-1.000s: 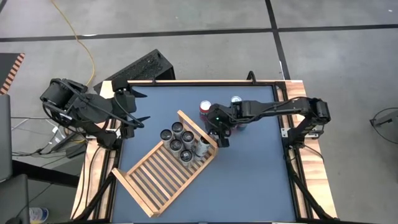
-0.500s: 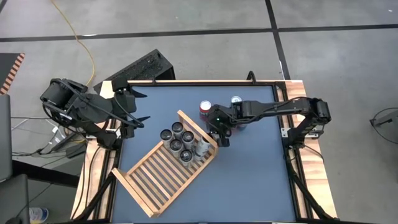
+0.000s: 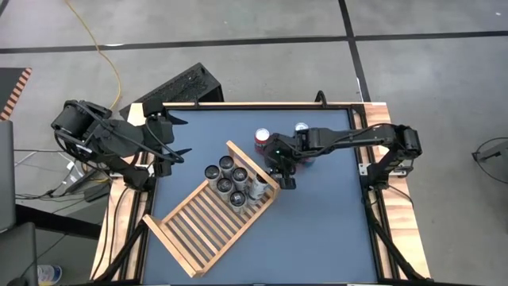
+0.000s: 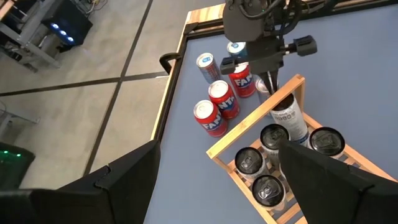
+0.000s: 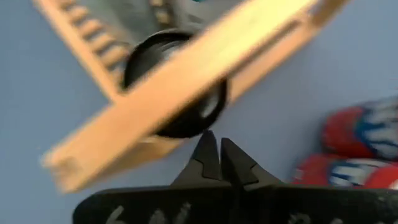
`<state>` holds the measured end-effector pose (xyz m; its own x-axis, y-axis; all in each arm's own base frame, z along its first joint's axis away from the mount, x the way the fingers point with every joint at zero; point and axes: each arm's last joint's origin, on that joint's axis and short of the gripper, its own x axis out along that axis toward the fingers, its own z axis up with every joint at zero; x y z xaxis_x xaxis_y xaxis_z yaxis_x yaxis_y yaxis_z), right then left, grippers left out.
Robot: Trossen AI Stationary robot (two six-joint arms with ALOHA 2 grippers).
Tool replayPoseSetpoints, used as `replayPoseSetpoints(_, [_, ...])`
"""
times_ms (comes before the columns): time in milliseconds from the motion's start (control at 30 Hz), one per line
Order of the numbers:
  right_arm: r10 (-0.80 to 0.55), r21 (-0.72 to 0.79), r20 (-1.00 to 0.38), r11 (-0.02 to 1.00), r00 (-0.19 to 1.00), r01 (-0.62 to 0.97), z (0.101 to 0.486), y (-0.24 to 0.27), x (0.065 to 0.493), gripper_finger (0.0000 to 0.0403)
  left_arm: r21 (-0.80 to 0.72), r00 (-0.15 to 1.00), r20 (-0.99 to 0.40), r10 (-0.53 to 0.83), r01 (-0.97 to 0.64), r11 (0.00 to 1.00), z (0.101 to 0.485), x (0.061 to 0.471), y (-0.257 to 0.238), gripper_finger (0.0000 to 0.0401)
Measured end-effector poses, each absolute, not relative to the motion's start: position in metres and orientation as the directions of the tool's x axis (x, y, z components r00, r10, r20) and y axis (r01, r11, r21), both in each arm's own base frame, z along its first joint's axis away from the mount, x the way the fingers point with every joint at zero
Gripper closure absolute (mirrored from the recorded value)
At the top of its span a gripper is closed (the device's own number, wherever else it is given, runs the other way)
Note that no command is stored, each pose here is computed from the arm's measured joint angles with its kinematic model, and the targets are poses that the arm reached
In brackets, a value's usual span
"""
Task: Place canned beverage on shelf
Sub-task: Adjust the white blue soda can on the shelf
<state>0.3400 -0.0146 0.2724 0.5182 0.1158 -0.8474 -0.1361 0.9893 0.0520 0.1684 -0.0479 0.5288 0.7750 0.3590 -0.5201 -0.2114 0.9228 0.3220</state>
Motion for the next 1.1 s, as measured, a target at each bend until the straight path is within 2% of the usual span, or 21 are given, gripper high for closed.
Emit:
replayPoseSetpoints(133, [0.160,0.079,-0.835,0.982,0.526,-0.173,0.273,-0.013,0.341,0.0403,0.322,0.775,-0.520,0.359,-0.211,0.923,0.529,0.168,-0.048,0.0086])
replayPoseSetpoints(533, [0.174,0.071,-0.816,0.977,0.551,-0.203,0.275,-0.013,0.343,0.0403,0.316,0.775,-0.520,0.359,-0.216,0.924,0.529,0.168,-0.048,0.0086])
replayPoseSetpoints(900, [0.260,0.143,-0.790,0.959,0.555,-0.245,0.275,-0.023,0.343,0.0403,0.321,0.775,-0.520,0.359,-0.212,0.923,0.529,0.168,-0.048,0.0086])
replayPoseSetpoints(1100, [0.280,0.169,-0.772,0.956,0.571,-0.241,0.256,-0.027,0.342,0.0403,0.321,0.775,-0.520,0.359,-0.212,0.923,0.529,0.168,-0.048,0.0086])
